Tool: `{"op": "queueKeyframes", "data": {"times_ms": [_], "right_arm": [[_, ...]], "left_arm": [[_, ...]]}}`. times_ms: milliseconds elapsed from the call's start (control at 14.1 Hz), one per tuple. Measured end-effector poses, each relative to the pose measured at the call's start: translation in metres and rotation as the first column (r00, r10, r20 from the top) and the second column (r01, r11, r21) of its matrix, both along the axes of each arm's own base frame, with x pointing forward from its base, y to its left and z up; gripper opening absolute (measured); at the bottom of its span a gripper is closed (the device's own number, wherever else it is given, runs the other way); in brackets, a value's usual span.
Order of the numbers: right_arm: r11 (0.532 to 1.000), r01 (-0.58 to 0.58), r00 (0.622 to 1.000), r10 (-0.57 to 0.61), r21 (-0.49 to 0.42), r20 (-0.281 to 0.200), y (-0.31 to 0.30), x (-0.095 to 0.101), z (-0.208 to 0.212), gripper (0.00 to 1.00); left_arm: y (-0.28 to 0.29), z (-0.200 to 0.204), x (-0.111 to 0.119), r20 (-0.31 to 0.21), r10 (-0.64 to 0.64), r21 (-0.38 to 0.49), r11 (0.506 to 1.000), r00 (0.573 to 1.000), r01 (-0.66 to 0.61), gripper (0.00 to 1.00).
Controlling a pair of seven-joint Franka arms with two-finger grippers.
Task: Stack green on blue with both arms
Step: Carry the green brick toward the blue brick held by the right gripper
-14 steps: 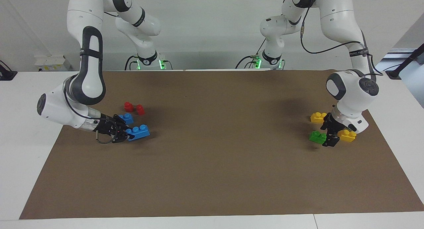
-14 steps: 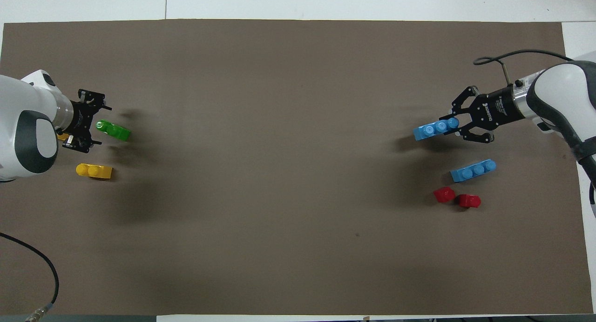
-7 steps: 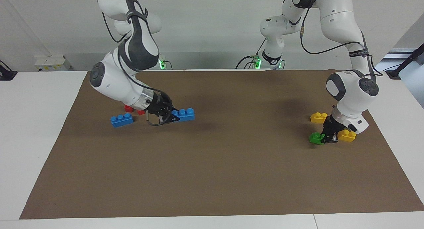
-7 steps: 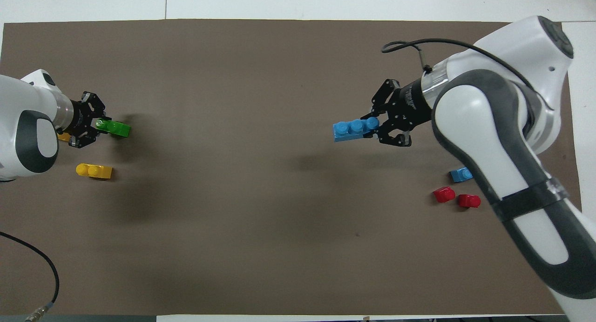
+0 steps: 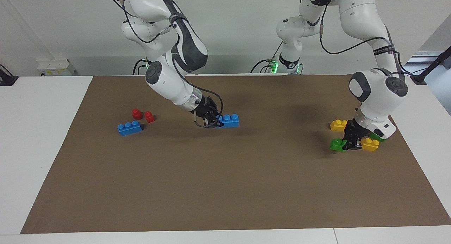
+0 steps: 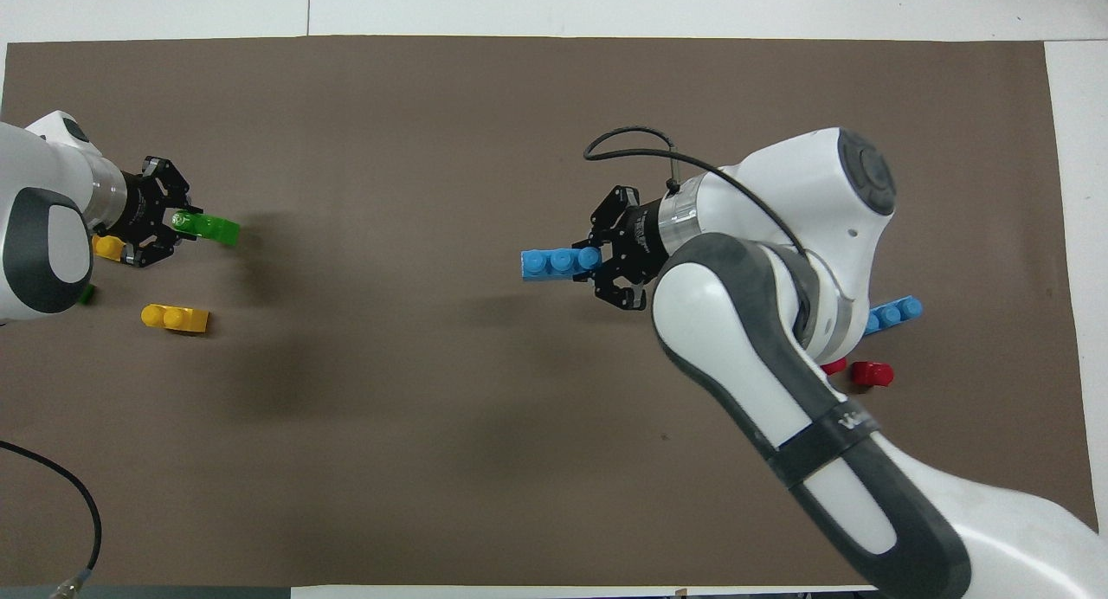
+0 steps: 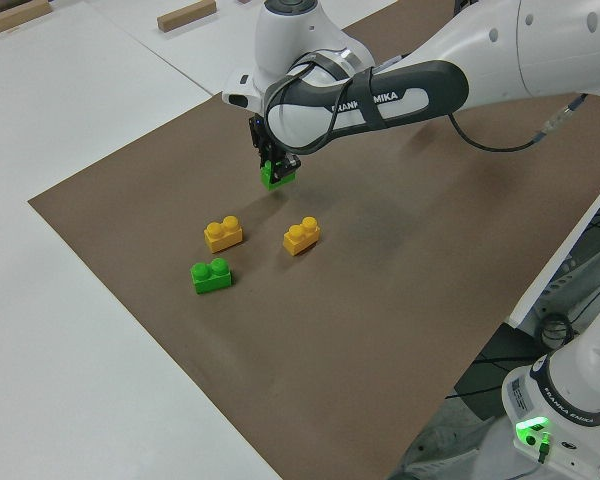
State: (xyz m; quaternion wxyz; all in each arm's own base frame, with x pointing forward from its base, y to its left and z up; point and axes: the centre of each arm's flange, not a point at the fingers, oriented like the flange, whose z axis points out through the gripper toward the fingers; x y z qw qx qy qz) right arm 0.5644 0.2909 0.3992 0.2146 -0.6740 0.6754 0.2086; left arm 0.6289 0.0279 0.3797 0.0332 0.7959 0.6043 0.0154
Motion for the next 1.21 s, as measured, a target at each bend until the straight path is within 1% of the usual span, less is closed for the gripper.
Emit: {"op": "queueKeyframes", "data": {"times_ms": [71, 213, 355, 497, 639, 852, 995, 1208], "right_arm": [[1.0, 0.023, 1.0, -0.023, 0.01, 0.02, 0.015, -0.011, -0.01, 0.34], [0.999, 0.044, 0.998, -0.044, 0.013, 0.043, 0.04, -0.035, -0.028, 0.34], [0.998, 0.063, 0.997, -0.063, 0.006, 0.054, 0.049, -0.049, -0.042, 0.34], [0.996, 0.088, 0.995, -0.088, -0.005, 0.053, 0.047, -0.055, -0.052, 0.34], [0.992, 0.128, 0.991, -0.128, -0.012, 0.045, 0.048, -0.057, -0.059, 0.34], [0.989, 0.148, 0.988, -0.147, -0.029, 0.043, 0.056, -0.066, -0.072, 0.34], [0.988, 0.149, 0.988, -0.148, -0.038, 0.039, 0.056, -0.067, -0.079, 0.34], [0.987, 0.15, 0.988, -0.148, -0.055, 0.037, 0.053, -0.069, -0.092, 0.34]], "left_arm": [[-0.016, 0.016, -0.005, -0.01, 0.017, -0.001, 1.0, 1.0, -0.017, 0.34], [-0.049, 0.045, -0.017, -0.027, 0.048, -0.001, 0.999, 0.998, -0.048, 0.34], [-0.084, 0.069, -0.03, -0.038, 0.081, 0.0, 0.997, 0.996, -0.081, 0.34], [-0.122, 0.087, -0.044, -0.046, 0.118, 0.001, 0.993, 0.992, -0.118, 0.34], [-0.165, 0.095, -0.059, -0.06, 0.149, 0.004, 0.989, 0.987, -0.149, 0.34], [-0.232, 0.092, -0.084, -0.074, 0.193, 0.011, 0.981, 0.978, -0.193, 0.34], [-0.269, 0.089, -0.1, -0.079, 0.212, 0.015, 0.977, 0.974, -0.211, 0.34], [-0.308, 0.083, -0.125, -0.065, 0.205, 0.006, 0.979, 0.977, -0.205, 0.34]]}}
